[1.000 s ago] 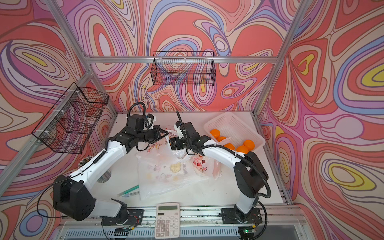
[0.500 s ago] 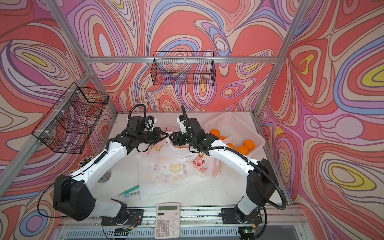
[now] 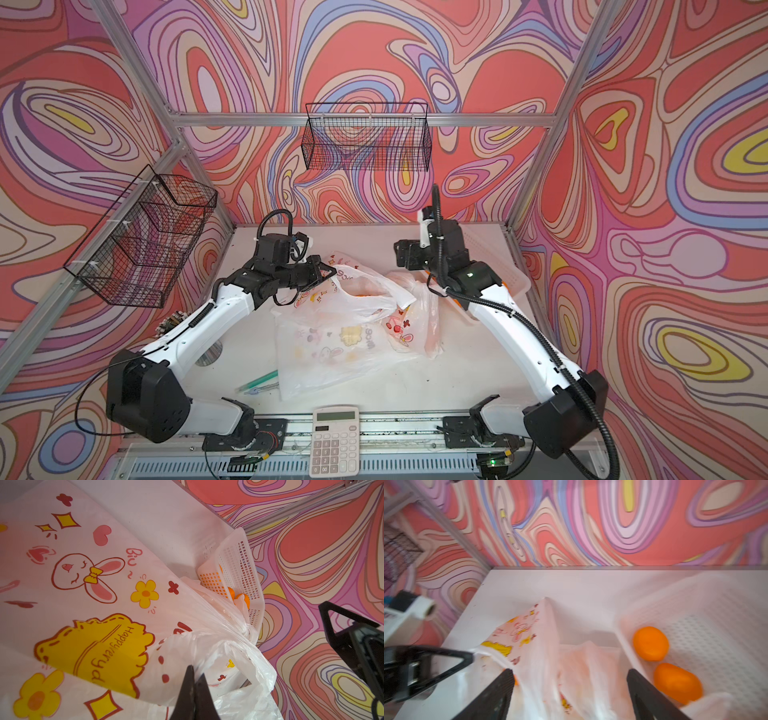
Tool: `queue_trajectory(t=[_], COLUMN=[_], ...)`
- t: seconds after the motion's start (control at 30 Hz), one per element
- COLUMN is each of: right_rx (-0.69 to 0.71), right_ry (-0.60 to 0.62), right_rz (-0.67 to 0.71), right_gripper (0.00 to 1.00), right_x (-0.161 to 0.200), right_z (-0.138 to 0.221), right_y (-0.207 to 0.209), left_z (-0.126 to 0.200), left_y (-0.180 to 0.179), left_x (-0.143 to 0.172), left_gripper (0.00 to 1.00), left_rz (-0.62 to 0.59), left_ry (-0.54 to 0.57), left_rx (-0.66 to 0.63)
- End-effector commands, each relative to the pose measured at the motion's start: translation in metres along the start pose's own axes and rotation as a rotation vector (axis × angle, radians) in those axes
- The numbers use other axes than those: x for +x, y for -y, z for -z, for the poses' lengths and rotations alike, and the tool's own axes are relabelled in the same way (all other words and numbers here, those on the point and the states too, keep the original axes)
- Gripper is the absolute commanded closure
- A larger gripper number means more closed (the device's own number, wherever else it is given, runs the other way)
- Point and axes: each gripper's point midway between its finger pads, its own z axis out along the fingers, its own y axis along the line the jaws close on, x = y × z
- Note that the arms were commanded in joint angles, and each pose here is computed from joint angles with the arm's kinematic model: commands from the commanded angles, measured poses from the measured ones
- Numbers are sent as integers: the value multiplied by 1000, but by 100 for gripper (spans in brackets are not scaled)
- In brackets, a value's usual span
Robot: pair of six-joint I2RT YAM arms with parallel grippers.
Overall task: Place the oranges into plastic bags & tie knots
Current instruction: Pick up the orange from the basket.
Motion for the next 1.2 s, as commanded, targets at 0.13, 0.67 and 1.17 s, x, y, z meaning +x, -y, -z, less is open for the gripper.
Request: queue_trajectory(t=[0.13,0.67,1.17], right_rx=[330,654,522], right_ry=[-264,-474,-570], right_rz=[-83,-235,-300], right_gripper=[10,4,15], right_x=[67,125,171], right_z=[6,-22,-82], right_y=[143,287,294], left_z=[9,10,11], left_y=[4,12,9], left_x=[-6,-4,-2], left_gripper=[100,100,100], left_rz=[-17,-32,-34], left_ry=[30,19,16], left_rx=[5,45,33])
